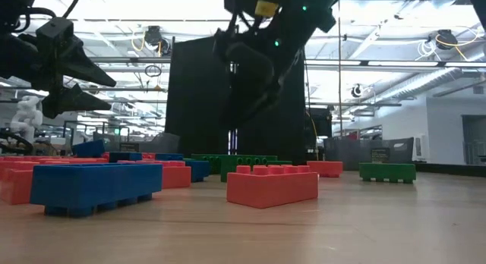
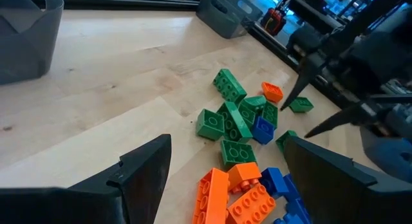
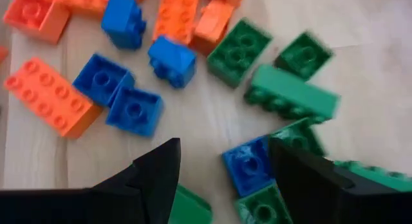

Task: Sort blocks
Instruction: Put the blue game piece into the bottom black bin

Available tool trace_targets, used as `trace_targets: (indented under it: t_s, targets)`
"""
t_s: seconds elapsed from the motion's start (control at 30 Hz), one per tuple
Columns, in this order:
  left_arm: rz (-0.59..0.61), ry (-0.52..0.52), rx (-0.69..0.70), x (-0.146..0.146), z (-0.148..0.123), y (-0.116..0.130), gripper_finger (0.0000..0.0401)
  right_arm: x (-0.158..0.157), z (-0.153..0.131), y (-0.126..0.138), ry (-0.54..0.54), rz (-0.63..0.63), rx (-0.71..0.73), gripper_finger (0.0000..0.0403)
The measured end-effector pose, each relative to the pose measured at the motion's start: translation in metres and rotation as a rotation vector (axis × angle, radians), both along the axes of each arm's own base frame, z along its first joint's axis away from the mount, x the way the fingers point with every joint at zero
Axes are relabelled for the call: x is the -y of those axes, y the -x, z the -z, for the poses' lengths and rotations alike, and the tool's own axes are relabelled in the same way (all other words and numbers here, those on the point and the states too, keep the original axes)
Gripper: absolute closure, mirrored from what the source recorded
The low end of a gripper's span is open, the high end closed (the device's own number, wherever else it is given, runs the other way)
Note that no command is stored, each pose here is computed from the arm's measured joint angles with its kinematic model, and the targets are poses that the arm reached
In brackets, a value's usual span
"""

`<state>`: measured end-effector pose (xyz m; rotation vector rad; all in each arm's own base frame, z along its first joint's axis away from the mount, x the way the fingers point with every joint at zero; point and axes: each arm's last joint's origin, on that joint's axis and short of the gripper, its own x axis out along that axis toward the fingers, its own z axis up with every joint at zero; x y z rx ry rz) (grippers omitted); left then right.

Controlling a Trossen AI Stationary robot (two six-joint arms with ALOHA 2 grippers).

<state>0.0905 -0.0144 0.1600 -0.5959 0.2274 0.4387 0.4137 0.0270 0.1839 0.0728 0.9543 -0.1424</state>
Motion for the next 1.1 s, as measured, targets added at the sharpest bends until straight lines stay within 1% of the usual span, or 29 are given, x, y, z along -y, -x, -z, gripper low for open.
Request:
trace_targets:
  t_s: [0.23, 0.57, 0.8, 1.1]
  targets:
    - [0.000, -0.004, -0.009, 0.000, 0.001, 0.000, 0.0098, 0.003, 0.009, -0.002, 0.021, -0.034, -0.029, 0.0172]
    - [0.001, -0.006, -0.014, 0.000, 0.001, -0.001, 0.0098, 0.020, 0.009, -0.002, 0.046, -0.021, -0.036, 0.0172]
    - [0.001, -0.006, -0.014, 0.000, 0.001, -0.001, 0.0098, 0.020, 0.010, -0.003, 0.059, -0.041, -0.040, 0.0172]
    - [0.000, -0.006, -0.015, 0.000, 0.001, -0.001, 0.0098, 0.020, 0.038, -0.009, 0.050, -0.036, -0.088, 0.0172]
